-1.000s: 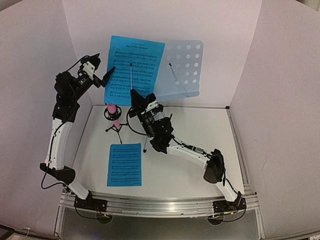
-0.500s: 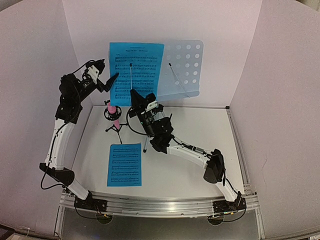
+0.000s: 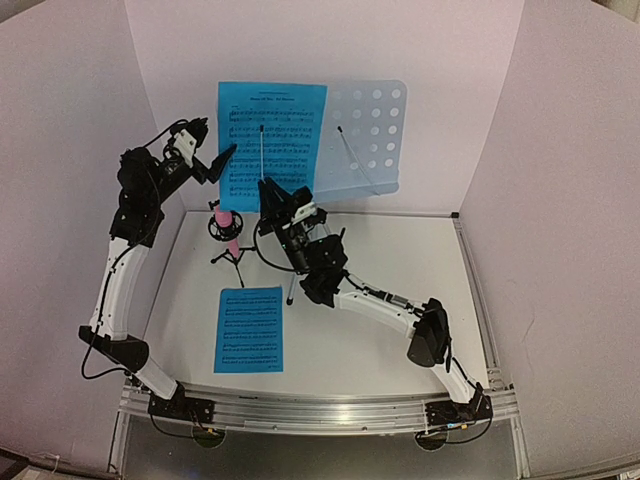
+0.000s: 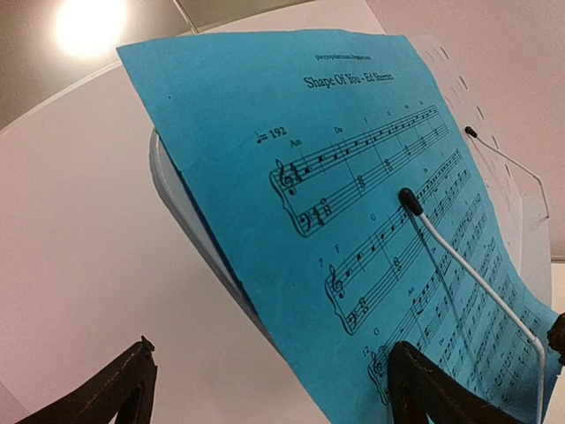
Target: Set up the instrument practice props
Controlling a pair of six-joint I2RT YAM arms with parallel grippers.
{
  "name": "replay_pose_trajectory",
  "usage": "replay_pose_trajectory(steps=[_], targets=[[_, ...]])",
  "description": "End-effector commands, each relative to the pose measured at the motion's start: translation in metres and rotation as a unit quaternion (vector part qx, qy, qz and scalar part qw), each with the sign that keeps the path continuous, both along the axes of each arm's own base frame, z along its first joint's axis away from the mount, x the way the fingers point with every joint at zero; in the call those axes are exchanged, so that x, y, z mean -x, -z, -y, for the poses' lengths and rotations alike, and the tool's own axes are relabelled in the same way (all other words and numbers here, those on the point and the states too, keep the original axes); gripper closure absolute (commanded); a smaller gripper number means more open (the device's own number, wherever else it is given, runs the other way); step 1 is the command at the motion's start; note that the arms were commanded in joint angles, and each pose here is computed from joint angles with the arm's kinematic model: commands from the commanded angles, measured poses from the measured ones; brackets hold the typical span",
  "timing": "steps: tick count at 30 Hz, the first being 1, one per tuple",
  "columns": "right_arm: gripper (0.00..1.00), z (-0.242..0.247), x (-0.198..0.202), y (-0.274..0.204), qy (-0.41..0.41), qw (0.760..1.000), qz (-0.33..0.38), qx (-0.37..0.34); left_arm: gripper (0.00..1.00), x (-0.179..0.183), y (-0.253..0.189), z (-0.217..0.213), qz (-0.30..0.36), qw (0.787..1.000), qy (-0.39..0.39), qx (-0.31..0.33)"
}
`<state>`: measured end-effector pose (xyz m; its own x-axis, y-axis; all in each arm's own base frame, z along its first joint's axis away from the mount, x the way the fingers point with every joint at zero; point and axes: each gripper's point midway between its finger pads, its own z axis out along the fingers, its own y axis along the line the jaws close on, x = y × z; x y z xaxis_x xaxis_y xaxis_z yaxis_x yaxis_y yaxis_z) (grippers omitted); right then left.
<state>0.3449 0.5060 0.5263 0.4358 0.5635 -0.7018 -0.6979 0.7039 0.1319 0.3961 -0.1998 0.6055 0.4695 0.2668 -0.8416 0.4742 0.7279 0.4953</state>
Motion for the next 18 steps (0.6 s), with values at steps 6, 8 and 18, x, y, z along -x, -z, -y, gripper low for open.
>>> replay_pose_trajectory(steps=[6, 8, 18], targets=[[0.69, 0.037, 0.043, -0.062, -0.048, 0.997, 0.040, -0.042, 0.08, 0.041, -0.041, -0.007, 0.021, 0.998, 0.033, 0.042], [0.64, 0.041, 0.046, -0.062, -0.055, 0.997, 0.034, -0.037, 0.08, 0.043, -0.045, -0.006, 0.013, 0.997, 0.046, 0.056], [0.57, 0.085, 0.027, -0.031, -0.024, 0.983, -0.183, 0.027, 0.10, 0.036, -0.038, -0.030, -0.092, 0.983, 0.048, 0.148]])
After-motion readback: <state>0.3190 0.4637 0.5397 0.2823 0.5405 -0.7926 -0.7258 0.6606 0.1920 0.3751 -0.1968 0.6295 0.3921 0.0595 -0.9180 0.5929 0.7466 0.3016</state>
